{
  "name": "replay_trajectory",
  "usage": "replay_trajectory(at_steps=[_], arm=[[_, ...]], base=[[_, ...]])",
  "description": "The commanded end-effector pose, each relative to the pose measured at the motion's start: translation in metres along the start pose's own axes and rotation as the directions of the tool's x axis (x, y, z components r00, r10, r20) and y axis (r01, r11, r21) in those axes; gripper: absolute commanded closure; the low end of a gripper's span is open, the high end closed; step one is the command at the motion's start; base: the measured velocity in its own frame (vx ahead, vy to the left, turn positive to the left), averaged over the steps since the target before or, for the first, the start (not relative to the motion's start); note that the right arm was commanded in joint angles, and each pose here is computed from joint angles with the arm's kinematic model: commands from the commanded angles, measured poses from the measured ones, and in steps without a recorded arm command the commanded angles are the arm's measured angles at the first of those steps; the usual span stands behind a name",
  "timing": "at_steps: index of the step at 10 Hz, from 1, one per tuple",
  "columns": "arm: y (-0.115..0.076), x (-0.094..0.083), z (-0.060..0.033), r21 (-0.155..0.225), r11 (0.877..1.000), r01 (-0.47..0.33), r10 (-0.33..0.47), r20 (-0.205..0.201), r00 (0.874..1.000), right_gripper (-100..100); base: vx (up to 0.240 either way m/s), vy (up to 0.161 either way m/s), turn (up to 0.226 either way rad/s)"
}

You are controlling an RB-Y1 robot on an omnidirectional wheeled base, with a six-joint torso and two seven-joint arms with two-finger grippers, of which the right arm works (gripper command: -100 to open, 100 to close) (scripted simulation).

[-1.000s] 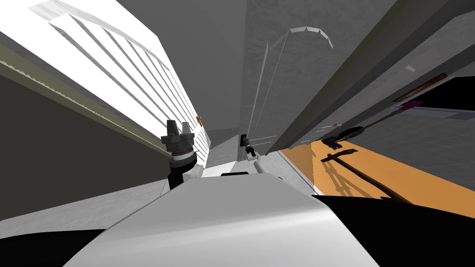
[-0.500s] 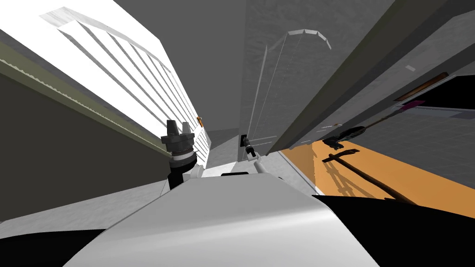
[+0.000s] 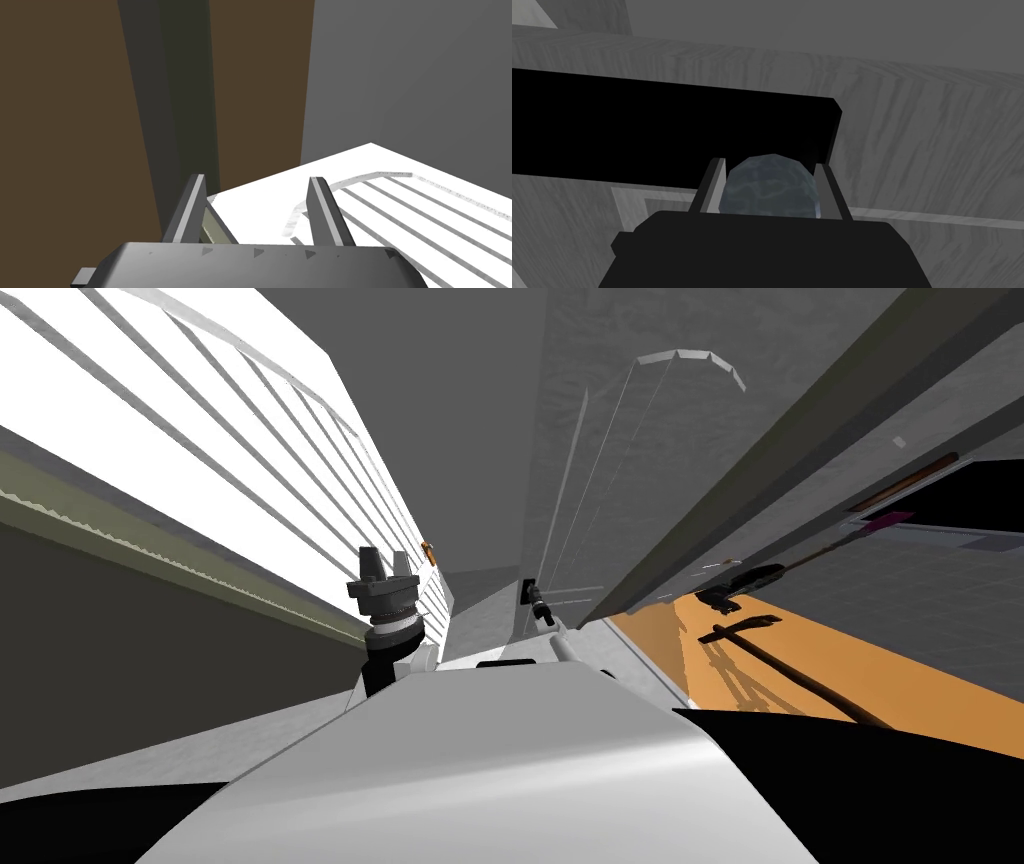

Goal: Push the door open

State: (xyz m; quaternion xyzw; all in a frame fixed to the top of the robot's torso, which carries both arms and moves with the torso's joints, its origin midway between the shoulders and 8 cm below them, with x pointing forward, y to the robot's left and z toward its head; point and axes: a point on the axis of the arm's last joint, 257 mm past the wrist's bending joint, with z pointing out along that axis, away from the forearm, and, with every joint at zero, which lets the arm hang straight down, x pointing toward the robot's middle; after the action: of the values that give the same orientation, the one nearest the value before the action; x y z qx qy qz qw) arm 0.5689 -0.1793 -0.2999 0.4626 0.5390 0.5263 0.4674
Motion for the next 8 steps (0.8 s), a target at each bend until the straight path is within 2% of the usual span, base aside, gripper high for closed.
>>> replay_trajectory(at_steps=[1, 4, 8], arm=[[0.007, -0.020, 0.0009, -0.015, 1.000, 0.012, -0.012, 0.033, 0.999, 100], [0.007, -0.044, -0.0008, -0.013, 1.000, 0.019, -0.018, 0.076, 0.997, 100], [0.007, -0.065, -0.0029, -0.012, 1.000, 0.020, -0.019, 0.115, 0.993, 100]], base=[[0.220, 0.100, -0.036], [0.193, 0.132, -0.078], [0.137, 0.099, -0.071]])
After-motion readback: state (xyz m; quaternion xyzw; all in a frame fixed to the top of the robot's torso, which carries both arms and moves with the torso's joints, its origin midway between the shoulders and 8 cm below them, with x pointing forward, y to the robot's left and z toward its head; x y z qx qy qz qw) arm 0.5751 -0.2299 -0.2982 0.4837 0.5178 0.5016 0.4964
